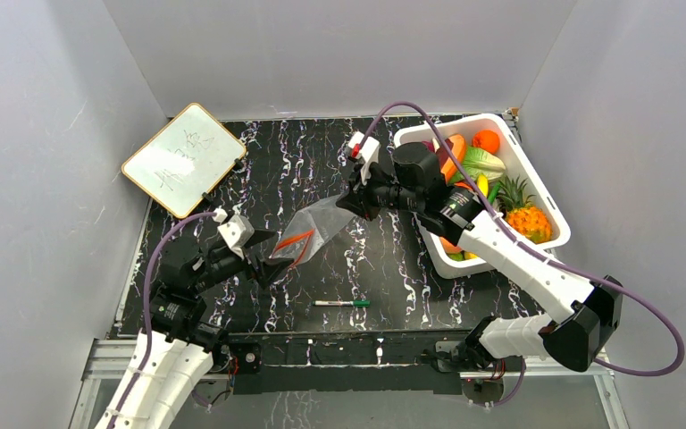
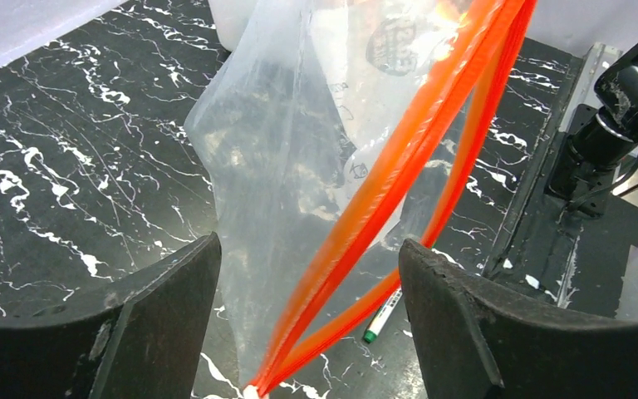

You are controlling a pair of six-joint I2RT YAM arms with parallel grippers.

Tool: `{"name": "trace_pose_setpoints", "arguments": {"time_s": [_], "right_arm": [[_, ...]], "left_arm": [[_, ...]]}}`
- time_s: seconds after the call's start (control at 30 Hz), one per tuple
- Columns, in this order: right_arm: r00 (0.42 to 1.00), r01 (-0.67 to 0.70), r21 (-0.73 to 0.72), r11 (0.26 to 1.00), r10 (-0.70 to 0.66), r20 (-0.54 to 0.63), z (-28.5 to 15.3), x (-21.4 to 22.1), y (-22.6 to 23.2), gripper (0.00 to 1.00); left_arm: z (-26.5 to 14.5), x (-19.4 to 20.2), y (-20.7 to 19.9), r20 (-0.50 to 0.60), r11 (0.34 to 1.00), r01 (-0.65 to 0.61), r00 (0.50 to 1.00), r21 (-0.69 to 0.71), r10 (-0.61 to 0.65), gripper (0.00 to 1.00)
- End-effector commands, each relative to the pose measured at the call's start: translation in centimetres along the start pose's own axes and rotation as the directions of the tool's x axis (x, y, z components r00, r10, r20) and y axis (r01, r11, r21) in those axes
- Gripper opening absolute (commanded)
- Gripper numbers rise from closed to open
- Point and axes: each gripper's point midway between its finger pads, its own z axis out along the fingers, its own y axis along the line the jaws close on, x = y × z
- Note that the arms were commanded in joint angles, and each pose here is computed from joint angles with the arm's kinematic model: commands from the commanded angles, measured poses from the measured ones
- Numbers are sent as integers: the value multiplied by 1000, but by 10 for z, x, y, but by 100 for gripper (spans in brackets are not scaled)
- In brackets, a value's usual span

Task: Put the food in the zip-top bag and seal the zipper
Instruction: Open the zipper of the food storage bag at the center of the board.

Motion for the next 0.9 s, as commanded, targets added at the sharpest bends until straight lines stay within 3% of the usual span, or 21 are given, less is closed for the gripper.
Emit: {"name": "trace_pose_setpoints", "arguments": {"time_s": [0.0, 0.1, 0.4, 0.43, 0.63, 0.77, 0.87], "right_arm": [[995, 33, -40, 999, -29, 98, -8, -36, 10, 0], [994, 37, -42, 998, -32, 101, -8, -36, 11, 0], [992, -55, 16, 998, 53, 114, -3, -35, 1, 0], [989, -88, 29, 996, 84, 122, -2, -35, -1, 1], [931, -334, 141, 932, 303, 206, -9, -45, -18, 36], [856, -494, 162, 854, 445, 263, -16, -46, -22, 52], [798, -582, 136, 802, 531, 284, -19, -44, -17, 57]], "left_arm": [[0, -9, 4, 32, 997, -76, 997, -10, 76, 75], [-2, -13, 4, 45, 994, -106, 993, -16, 107, 63], [-6, -23, 4, 85, 989, -144, 986, -37, 146, 0], [-7, -24, 5, 84, 989, -139, 986, -44, 142, 0], [-9, -30, 16, 99, 991, -43, 994, -130, 56, 0], [-9, -33, 24, 124, 979, 90, 990, -185, -68, 0], [-7, -29, 30, 109, 956, 192, 979, -220, -171, 0]]}}
